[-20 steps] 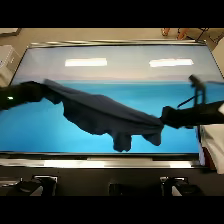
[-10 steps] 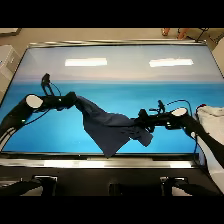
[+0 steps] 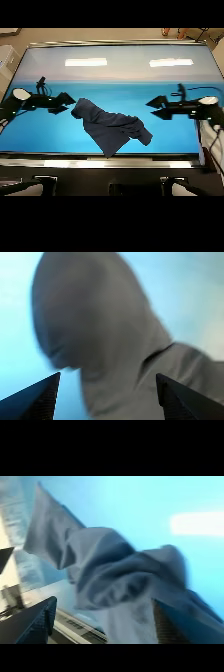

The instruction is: Fold the clothes and pants, and hang the long-sleeved shirts on hangers.

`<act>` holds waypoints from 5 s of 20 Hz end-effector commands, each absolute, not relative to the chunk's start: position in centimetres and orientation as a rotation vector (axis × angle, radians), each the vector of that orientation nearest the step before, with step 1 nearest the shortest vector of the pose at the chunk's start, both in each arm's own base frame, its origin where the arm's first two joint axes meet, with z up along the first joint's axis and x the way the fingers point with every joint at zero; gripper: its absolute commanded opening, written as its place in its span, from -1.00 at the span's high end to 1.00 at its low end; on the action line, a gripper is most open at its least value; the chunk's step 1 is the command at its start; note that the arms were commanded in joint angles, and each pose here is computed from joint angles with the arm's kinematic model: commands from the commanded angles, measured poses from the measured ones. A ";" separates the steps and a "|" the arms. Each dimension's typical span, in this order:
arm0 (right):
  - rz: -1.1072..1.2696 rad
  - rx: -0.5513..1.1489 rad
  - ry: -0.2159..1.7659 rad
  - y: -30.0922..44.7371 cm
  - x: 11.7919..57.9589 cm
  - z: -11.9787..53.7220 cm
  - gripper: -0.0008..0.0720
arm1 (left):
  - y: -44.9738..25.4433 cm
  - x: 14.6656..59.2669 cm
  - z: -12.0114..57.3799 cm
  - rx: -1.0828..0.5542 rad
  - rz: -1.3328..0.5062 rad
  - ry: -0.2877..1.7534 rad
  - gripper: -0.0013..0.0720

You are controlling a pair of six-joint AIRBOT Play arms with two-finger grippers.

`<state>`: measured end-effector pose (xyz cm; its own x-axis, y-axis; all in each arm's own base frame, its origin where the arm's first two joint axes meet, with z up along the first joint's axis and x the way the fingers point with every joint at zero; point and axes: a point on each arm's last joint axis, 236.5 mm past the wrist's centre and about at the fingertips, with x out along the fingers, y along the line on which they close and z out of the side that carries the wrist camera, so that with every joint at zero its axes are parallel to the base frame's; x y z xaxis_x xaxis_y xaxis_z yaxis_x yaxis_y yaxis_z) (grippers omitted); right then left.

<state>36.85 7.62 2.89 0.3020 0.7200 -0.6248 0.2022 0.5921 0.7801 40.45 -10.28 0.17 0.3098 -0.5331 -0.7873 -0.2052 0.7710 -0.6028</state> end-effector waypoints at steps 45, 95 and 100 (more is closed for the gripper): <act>0.340 0.166 0.310 4.9 39.2 37.0 0.88 | -9.6 33.4 50.2 -0.337 -0.499 -0.170 0.91; 0.152 0.729 1.602 7.5 26.4 -5.6 -0.95 | -4.0 25.1 -9.3 -0.858 -0.218 1.676 -0.96; 0.171 0.710 1.531 9.4 27.8 -6.5 -0.95 | -5.3 27.1 -10.6 -0.831 -0.179 1.606 -0.66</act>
